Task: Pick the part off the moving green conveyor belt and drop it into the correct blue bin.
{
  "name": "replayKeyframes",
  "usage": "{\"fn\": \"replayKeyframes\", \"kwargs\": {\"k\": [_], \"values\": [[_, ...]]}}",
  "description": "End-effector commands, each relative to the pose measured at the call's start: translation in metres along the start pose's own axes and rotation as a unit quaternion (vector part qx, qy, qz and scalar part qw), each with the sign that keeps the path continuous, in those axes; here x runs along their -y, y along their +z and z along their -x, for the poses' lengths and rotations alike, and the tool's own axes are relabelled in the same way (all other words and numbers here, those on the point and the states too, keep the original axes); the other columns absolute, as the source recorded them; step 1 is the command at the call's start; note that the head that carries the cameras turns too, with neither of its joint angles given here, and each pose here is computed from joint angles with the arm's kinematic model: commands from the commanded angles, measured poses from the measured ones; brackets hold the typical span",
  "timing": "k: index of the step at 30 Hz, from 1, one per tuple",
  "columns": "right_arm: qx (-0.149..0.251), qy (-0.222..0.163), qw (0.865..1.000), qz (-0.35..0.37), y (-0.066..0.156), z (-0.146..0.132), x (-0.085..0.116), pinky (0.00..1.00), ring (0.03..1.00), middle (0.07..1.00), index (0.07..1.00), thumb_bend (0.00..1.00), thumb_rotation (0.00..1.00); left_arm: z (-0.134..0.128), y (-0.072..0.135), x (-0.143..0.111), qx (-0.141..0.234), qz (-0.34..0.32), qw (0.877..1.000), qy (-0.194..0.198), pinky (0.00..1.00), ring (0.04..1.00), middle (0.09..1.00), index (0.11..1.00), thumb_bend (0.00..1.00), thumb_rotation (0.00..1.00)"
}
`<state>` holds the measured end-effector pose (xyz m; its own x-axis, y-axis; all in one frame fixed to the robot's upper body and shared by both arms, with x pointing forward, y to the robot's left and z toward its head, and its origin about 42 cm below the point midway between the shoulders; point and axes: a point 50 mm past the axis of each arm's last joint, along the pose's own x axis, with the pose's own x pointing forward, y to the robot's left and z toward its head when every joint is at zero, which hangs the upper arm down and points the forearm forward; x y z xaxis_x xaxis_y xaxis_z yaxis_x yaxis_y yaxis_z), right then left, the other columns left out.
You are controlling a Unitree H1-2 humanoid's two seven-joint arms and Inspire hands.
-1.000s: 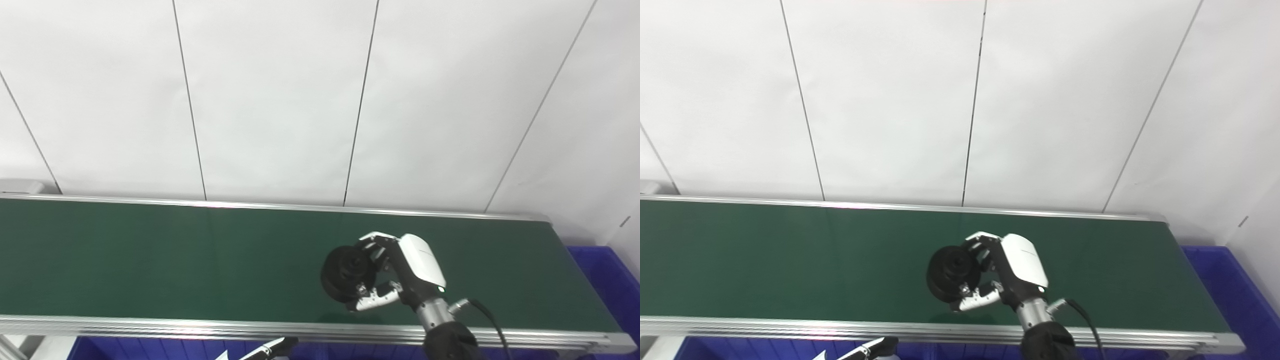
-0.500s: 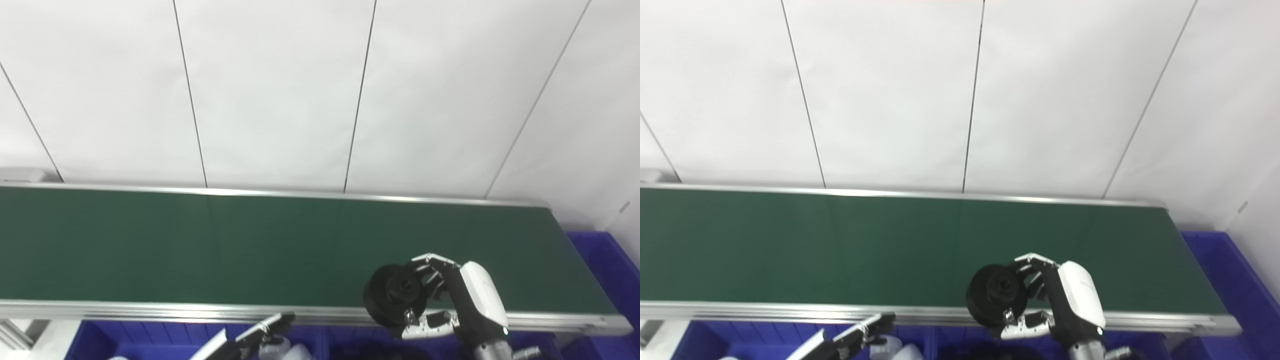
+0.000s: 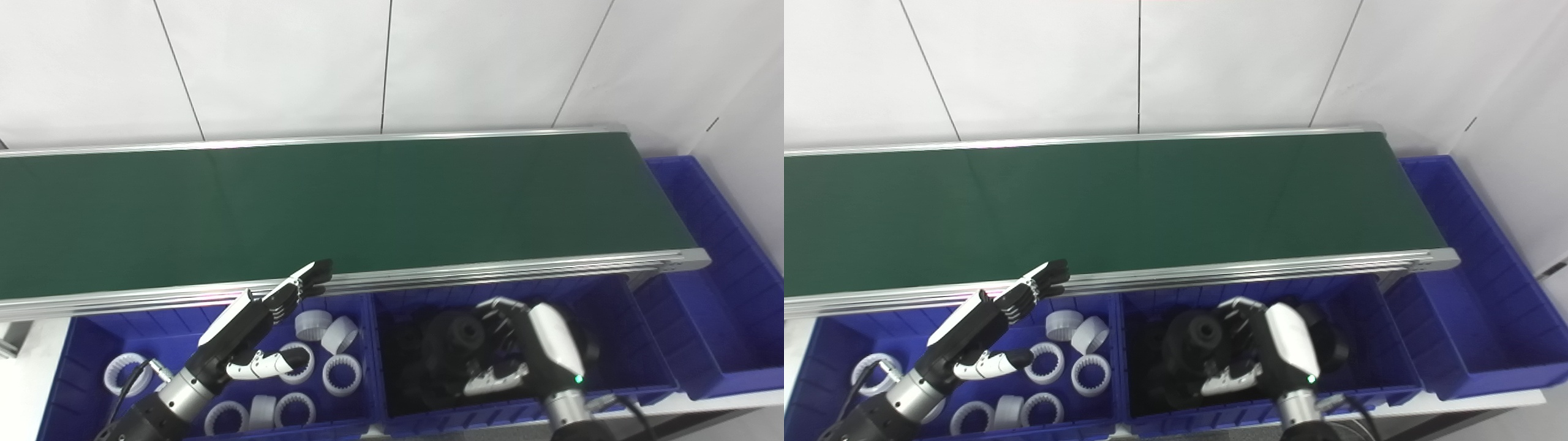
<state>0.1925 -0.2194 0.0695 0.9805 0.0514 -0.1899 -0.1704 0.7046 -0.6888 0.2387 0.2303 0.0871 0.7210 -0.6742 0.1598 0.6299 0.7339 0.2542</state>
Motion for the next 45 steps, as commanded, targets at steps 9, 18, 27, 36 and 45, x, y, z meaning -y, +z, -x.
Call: {"fn": "replayKeyframes", "kwargs": {"k": [9,18,27,36,45], "values": [[0.042,-0.001,0.999,0.019,0.002,-0.021,-0.019,0.38,0.424,0.501,0.507,0.52,0.00,0.000,0.014,-0.008,0.035,-0.016,0.999,0.007,0.91,0.953,0.967,0.947,0.43,0.62],[0.023,-0.008,0.999,0.025,-0.006,-0.028,-0.039,0.41,0.410,0.518,0.541,0.51,0.00,0.008,0.016,-0.005,0.033,-0.010,0.999,0.012,0.91,0.955,0.968,0.945,0.43,0.62],[0.018,-0.021,0.999,0.039,-0.002,-0.030,-0.032,0.61,0.683,0.728,0.786,0.76,0.23,0.012,0.015,-0.003,0.027,-0.011,0.999,0.013,0.92,0.963,0.973,0.947,0.43,0.63],[0.033,-0.011,0.999,0.030,0.002,-0.027,-0.031,0.70,0.775,0.802,0.809,0.73,0.33,0.013,0.015,-0.002,0.025,-0.015,0.999,0.017,0.90,0.953,0.964,0.939,0.42,0.62],[0.075,-0.006,0.997,0.017,0.010,-0.021,-0.025,0.70,0.779,0.812,0.798,0.70,0.32,0.015,0.014,0.000,0.021,-0.014,1.000,0.018,0.91,0.952,0.963,0.938,0.41,0.61]]}}
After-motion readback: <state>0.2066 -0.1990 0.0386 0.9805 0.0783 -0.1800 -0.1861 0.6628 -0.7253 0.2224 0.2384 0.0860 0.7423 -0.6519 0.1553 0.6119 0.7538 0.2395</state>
